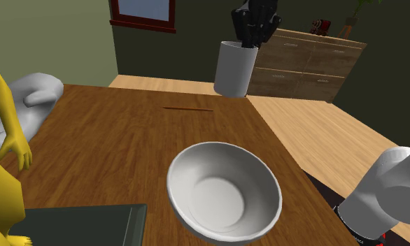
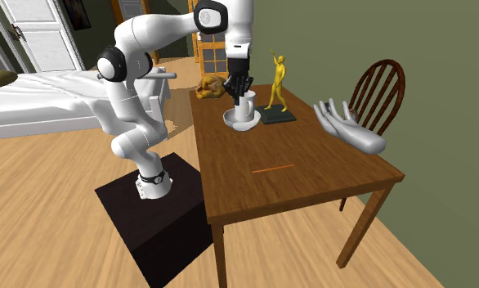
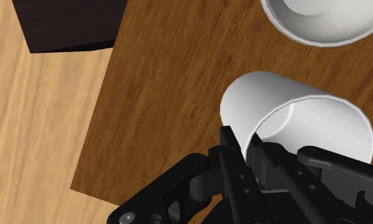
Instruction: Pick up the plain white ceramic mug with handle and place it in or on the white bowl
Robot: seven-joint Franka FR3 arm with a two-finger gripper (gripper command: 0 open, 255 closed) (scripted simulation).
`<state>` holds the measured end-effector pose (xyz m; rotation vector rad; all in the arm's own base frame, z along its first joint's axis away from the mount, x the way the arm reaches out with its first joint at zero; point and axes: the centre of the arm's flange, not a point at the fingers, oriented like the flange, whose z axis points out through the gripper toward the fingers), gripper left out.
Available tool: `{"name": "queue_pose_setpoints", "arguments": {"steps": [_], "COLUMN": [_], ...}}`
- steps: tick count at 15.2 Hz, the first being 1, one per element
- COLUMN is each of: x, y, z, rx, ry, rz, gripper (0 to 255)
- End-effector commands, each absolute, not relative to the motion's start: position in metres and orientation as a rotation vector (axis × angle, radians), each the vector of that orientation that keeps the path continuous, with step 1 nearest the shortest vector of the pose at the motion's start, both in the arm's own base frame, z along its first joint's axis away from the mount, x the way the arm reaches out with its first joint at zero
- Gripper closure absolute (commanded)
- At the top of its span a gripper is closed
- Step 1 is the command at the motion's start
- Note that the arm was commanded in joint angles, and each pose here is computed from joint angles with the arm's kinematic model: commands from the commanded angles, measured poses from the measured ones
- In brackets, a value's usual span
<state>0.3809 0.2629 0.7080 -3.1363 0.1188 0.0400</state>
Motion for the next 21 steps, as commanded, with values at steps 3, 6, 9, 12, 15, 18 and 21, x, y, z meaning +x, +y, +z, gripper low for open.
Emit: {"name": "queue_pose_setpoints", "arguments": {"steps": [3,6,9,12,15,18,21], "x": [0.343,0.315,0.288,0.257,0.257,0.257,0.257], "y": [0.299,0.327,0.355,0.385,0.385,0.385,0.385], "z": [0.716,0.721,0.727,0.734,0.718,0.702,0.686], "rx": [-3.137,-3.137,-3.137,-3.137,-3.137,-3.137,-3.137], "ry": [0.121,0.121,0.121,0.121,0.121,0.121,0.121], "rz": [0.040,0.040,0.040,0.040,0.040,0.040,0.040], "gripper": [255,255,255,255,255,255,255]}}
